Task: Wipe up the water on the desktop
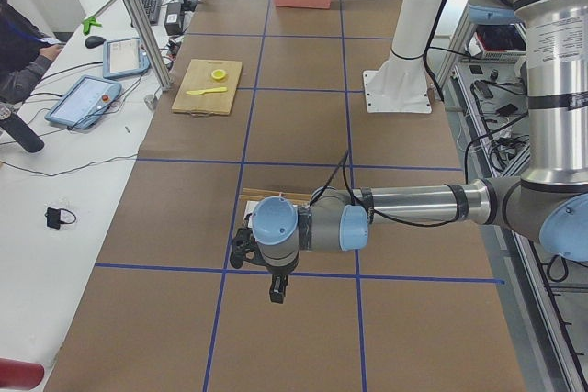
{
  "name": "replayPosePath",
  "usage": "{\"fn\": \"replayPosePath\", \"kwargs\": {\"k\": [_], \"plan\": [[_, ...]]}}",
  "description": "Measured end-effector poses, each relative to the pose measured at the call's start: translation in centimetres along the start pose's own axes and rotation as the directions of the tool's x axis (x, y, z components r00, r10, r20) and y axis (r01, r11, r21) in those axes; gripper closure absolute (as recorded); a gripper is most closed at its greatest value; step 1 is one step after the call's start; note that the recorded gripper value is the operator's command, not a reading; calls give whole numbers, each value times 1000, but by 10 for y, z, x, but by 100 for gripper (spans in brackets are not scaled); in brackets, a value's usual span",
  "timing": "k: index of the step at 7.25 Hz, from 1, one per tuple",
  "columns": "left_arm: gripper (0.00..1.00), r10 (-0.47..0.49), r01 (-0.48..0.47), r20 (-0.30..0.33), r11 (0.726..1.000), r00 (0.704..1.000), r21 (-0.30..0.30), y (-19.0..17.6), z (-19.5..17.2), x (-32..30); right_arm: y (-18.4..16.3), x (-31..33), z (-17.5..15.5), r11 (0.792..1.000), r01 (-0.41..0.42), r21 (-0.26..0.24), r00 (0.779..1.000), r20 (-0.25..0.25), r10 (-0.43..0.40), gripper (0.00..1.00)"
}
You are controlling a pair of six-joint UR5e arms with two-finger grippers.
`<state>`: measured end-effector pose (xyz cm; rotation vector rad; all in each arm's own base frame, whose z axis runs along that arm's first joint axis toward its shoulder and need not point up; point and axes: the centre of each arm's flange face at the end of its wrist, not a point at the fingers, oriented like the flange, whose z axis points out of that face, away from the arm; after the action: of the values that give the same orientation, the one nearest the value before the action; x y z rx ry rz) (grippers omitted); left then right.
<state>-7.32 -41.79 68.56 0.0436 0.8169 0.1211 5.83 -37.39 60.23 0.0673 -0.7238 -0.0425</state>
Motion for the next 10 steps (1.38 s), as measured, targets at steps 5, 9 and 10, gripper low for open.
{"fn": "replayPosePath", "kwargs": {"k": [5, 9, 10], "plan": [[2, -16, 16, -7, 1000, 1000, -12, 5, 6, -5, 0, -5, -3, 1000, 6, 6, 1000, 23, -6, 0], [2, -19, 19, -6, 1000, 1000, -12, 5, 6, -5, 0, -15, -12, 1000, 21, 23, 999, 42, -22, 0], [2, -19, 19, -6, 1000, 1000, -12, 5, 6, -5, -1, -16, -13, 999, 24, 26, 999, 42, -25, 0]]}}
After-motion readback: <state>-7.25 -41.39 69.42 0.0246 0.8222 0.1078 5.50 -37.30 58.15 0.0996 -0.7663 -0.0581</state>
